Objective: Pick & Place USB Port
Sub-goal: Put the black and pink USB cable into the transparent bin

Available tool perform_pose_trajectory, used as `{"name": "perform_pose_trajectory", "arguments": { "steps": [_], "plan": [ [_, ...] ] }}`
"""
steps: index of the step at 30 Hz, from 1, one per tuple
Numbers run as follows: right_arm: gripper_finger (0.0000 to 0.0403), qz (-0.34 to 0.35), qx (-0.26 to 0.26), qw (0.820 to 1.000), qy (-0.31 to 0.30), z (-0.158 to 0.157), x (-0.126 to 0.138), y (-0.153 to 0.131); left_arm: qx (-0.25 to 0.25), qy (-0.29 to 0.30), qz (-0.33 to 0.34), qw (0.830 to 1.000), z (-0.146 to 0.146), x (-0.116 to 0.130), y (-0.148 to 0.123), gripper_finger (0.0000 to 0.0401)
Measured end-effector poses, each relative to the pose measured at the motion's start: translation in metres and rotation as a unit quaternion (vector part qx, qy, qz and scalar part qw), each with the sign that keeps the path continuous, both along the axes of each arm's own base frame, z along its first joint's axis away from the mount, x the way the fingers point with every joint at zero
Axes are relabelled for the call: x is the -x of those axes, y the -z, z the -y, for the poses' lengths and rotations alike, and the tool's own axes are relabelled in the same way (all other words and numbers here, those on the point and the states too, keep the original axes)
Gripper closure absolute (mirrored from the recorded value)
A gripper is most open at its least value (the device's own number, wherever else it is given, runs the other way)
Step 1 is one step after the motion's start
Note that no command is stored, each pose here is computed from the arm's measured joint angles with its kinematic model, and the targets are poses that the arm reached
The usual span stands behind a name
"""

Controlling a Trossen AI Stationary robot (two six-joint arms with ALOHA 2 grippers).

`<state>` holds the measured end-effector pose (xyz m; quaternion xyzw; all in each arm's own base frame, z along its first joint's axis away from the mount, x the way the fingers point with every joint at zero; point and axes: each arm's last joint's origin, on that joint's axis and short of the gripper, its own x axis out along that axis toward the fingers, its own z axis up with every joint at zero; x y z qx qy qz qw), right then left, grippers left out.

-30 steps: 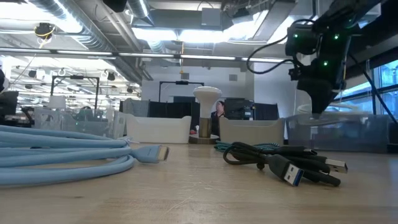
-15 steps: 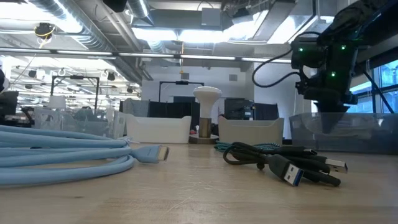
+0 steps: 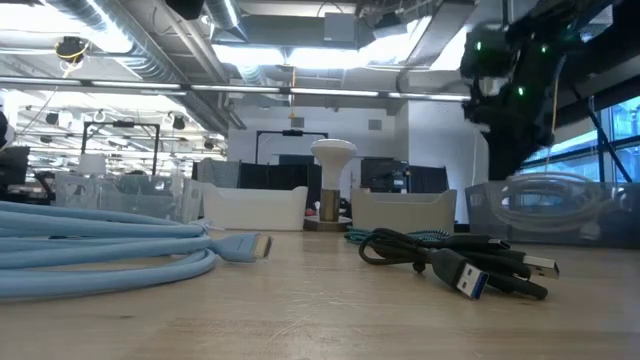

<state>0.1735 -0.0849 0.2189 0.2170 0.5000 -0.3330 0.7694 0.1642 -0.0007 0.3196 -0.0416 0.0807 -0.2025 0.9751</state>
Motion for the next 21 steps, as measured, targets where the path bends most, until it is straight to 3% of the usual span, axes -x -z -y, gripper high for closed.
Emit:
{"name": "perform_pose_trajectory", "arguments": {
  "steps": [5,10,16,21],
  "plan": [
    [0.0244,0.097,-0.026,0.994,-0.048,-0.017,-0.005,-0.036,0.0,0.0,0.0,1.0,0.0,0.0,0.0,0.0203],
    [0.0244,0.183,-0.075,0.974,-0.11,-0.043,-0.007,-0.064,0.0,0.0,0.0,1.0,0.0,0.0,0.0,0.0203],
    [0.0244,0.251,-0.121,0.945,-0.17,-0.075,-0.012,-0.076,0.0,0.0,0.0,1.0,0.0,0.0,0.0,0.0203],
    [0.0244,0.277,-0.123,0.929,-0.212,-0.101,-0.021,-0.08,0.0,0.0,0.0,1.0,0.0,0.0,0.0,0.0203]
  ]
}}
